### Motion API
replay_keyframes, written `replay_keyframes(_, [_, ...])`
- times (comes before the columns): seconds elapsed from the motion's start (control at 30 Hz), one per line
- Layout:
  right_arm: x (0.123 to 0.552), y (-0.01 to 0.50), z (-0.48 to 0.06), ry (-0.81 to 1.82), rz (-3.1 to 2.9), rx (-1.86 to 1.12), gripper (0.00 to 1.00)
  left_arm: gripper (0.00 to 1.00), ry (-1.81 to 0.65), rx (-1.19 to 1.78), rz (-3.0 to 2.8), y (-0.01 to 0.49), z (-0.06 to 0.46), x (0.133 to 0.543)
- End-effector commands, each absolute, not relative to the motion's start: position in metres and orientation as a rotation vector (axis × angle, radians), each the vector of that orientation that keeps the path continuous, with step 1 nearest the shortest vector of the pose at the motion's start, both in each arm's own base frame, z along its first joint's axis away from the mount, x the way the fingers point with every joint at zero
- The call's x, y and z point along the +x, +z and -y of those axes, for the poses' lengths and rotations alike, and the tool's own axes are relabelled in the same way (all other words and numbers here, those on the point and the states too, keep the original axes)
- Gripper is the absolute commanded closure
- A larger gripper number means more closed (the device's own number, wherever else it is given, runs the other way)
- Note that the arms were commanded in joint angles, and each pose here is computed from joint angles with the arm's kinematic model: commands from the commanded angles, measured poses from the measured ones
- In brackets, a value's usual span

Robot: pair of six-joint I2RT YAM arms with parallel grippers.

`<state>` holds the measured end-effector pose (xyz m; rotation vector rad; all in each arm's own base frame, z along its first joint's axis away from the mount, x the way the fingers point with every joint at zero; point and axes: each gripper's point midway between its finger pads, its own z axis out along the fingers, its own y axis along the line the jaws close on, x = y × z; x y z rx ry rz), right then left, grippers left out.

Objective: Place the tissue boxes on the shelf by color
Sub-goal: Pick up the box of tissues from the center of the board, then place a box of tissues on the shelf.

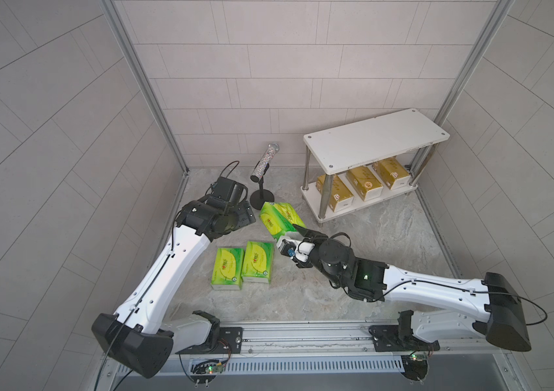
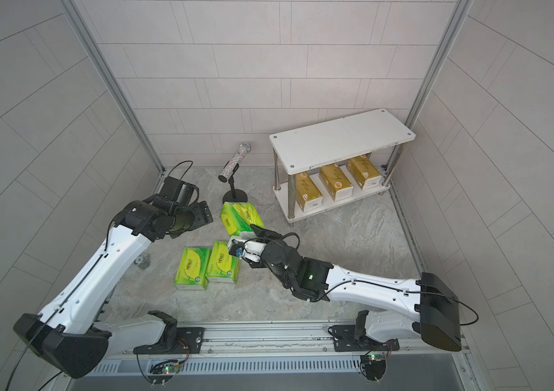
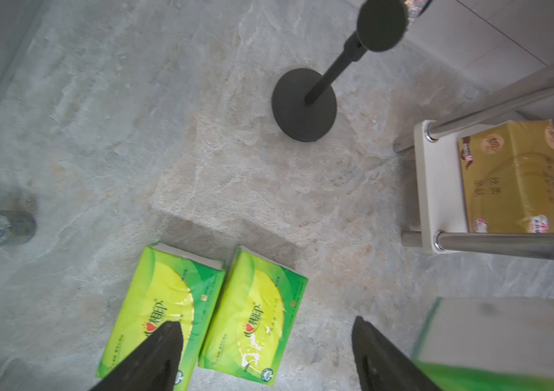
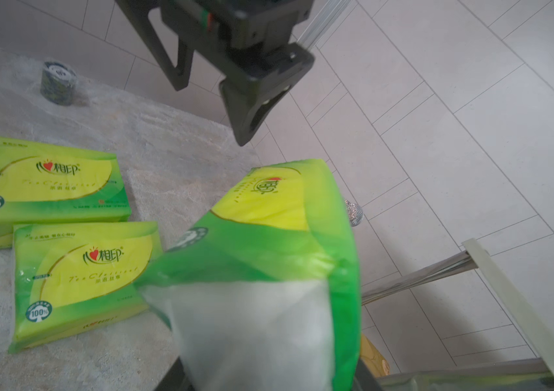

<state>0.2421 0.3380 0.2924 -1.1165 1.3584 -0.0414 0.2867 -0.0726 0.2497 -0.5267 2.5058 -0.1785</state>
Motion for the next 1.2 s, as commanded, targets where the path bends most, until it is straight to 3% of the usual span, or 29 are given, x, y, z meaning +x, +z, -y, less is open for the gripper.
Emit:
replay_keyframes(0.0, [0.244,0.332,-0.333,0.000,-1.324,-1.059,0.55,0.14,-0.054,-0.516,-2.512,0.246,0.047,0.275])
replay_keyframes(0.4, [0.299,0.425,-0.306,-0.064,-1.252,-0.908,0.56,0.14,-0.074,-0.529,-2.545,0.232,0.044,0.271])
replay_keyframes(0.7, [0.370,0.482,-0.253,-0.086,-1.288,-0.719,0.56,0.15,-0.077,-0.462,-2.573,0.229,0.050,0.274])
replay_keyframes(0.9, [0.412,0.490,-0.208,-0.067,-1.365,-0.601,0.56,0.16,-0.083,-0.430,-2.583,0.230,0.055,0.277])
replay_keyframes(1.17, [0.447,0.459,-0.177,-0.061,-1.463,-0.612,0.56,0.16,-0.097,-0.418,-2.590,0.229,0.060,0.283])
